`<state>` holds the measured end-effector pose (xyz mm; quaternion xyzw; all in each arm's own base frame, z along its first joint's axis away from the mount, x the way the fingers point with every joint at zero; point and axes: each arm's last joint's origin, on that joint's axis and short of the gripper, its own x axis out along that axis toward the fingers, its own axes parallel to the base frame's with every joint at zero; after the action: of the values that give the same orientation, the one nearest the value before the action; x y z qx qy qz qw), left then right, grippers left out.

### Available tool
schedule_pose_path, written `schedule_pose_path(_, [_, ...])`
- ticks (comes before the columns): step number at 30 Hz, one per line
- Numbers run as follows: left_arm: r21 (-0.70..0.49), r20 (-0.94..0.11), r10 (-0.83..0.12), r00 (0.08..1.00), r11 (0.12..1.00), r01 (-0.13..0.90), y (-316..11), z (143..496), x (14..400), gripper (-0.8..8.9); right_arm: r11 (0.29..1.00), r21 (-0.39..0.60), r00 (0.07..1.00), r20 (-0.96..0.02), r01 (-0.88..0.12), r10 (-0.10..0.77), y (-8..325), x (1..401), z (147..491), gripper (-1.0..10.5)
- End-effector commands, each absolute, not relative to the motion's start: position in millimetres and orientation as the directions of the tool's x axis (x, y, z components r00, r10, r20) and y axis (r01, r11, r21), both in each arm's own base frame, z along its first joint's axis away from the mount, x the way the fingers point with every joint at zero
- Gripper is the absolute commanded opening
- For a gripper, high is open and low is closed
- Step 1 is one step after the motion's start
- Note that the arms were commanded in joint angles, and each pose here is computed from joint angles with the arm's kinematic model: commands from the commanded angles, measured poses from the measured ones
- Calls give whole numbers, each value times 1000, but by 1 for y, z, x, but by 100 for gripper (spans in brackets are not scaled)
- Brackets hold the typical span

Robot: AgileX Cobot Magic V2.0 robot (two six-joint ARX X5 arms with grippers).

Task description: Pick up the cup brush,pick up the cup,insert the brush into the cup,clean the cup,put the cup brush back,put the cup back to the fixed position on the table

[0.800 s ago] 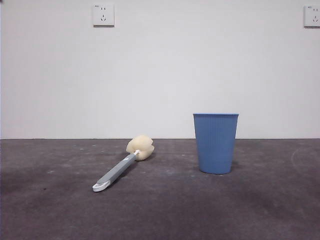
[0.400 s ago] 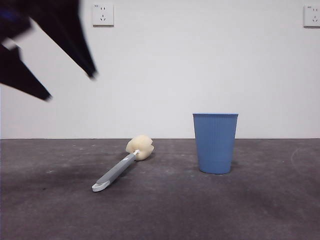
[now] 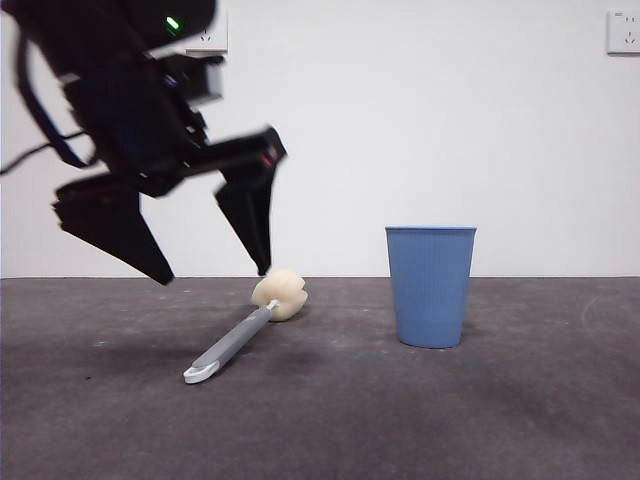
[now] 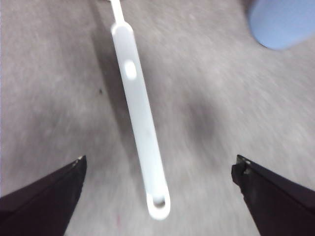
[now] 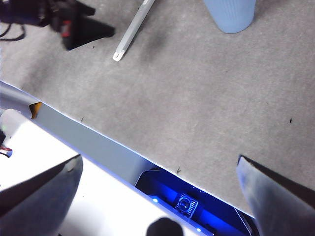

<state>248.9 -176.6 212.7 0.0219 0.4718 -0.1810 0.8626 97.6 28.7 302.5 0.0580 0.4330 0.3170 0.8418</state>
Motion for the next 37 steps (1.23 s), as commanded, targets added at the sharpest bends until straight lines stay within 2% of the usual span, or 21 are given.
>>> schedule_pose_path(1, [-119, -842, -266, 468, 940, 321, -186, 200, 259, 500, 792, 374, 428, -688, -483, 586, 29, 98, 304, 625])
schedule_pose_path(7, [-75, -878, -207, 431, 950, 303, -192, 176, 268, 499, 792, 374, 428, -688, -482, 586, 29, 98, 304, 625])
schedule_pose_path(14, [-21, -892, -142, 430, 961, 276, -193, 163, 271, 498, 792, 374, 428, -688, -482, 586, 29, 98, 304, 625])
schedule_pose_path(18, [-3, -899, -116, 422, 966, 257, -193, 156, 272, 433, 792, 374, 428, -688, -482, 586, 29, 98, 304, 625])
schedule_pose_path(22, [-1, -902, -112, 416, 966, 258, -195, 153, 272, 419, 792, 375, 428, -688, -482, 586, 29, 98, 304, 625])
schedule_pose_path(26, [-8, -904, -121, 410, 963, 268, -197, 153, 270, 151, 792, 374, 428, -688, -482, 586, 29, 98, 304, 621])
schedule_pose_path(29, [-17, -905, -134, 403, 960, 279, -199, 153, 268, 15, 792, 374, 428, -688, -483, 586, 29, 98, 304, 621])
schedule_pose_path(30, [-26, -906, -143, 398, 958, 285, -200, 153, 268, -11, 792, 374, 428, -688, -482, 586, 29, 98, 304, 621])
schedule_pose_path(37, [-25, -909, -142, 391, 957, 289, -197, 161, 264, -9, 792, 375, 428, -688, -482, 586, 29, 98, 304, 621])
